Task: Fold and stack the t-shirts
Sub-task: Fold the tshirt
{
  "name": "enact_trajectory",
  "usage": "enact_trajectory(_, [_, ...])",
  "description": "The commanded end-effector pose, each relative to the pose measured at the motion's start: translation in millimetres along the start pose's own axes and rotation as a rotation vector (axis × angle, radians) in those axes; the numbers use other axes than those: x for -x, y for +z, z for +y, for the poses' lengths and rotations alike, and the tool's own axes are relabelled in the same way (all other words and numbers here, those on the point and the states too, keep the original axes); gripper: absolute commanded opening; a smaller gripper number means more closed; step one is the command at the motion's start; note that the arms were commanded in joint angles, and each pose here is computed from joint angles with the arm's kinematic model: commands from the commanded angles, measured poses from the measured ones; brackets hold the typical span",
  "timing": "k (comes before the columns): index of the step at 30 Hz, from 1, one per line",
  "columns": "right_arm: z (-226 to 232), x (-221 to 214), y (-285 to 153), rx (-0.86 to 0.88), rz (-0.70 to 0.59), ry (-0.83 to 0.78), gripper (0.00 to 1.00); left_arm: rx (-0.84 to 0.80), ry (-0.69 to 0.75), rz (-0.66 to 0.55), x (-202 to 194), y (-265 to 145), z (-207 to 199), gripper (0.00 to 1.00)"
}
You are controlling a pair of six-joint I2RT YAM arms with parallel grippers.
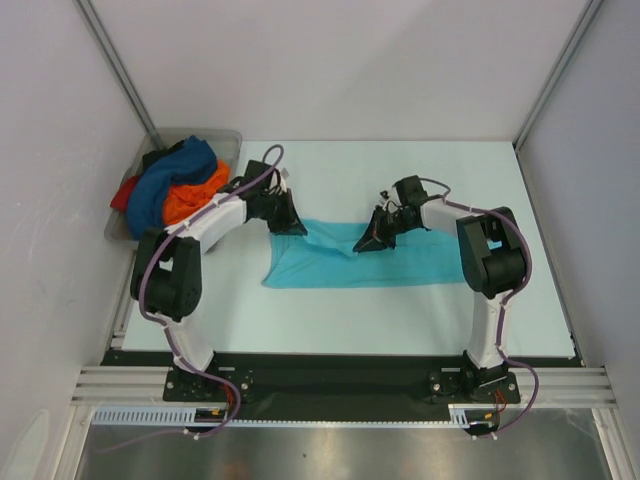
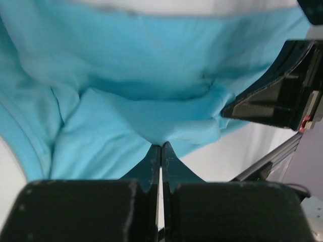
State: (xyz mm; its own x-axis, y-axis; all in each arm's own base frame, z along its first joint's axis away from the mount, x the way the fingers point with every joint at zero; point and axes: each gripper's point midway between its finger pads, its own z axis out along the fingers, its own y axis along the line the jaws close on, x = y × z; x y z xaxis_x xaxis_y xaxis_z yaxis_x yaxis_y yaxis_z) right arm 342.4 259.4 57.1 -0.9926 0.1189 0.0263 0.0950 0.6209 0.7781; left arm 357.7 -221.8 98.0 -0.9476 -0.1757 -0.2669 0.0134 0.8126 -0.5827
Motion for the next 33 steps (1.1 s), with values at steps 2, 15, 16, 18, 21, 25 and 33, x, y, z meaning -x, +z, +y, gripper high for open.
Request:
enact_trajectory(2, [19, 33, -2, 0.101, -0.04, 0.037, 0.0, -0.058, -0.026, 0.002, 33, 12, -4, 0.02])
enact_trajectory(15, [15, 41, -4, 0.157, -0.018, 0.083, 0.0, -0.083, -0.038, 0.026, 27, 3, -9, 0.05])
enact_trajectory(16, [14, 38, -6, 0.151, -0.014, 0.075, 0.0, -0.084, -0.042, 0.029, 24, -1, -8, 0.06])
enact_trajectory(18, [14, 31, -10, 0.136, -0.001, 0.063, 0.0, -0.078, -0.047, 0.053, 11, -7, -4, 0.06])
enact_trajectory(21, [17, 22, -13, 0.141, 0.017, 0.056, 0.01, -0.059, -0.053, 0.085, -4, -15, 0, 0.06])
enact_trajectory(25, [14, 9, -14, 0.122, 0.049, 0.044, 0.0, -0.045, -0.083, 0.131, -22, -18, 9, 0.06])
enact_trajectory(33, [9, -8, -6, 0.064, 0.096, 0.051, 0.0, 0.016, -0.084, 0.217, -43, -15, 27, 0.07])
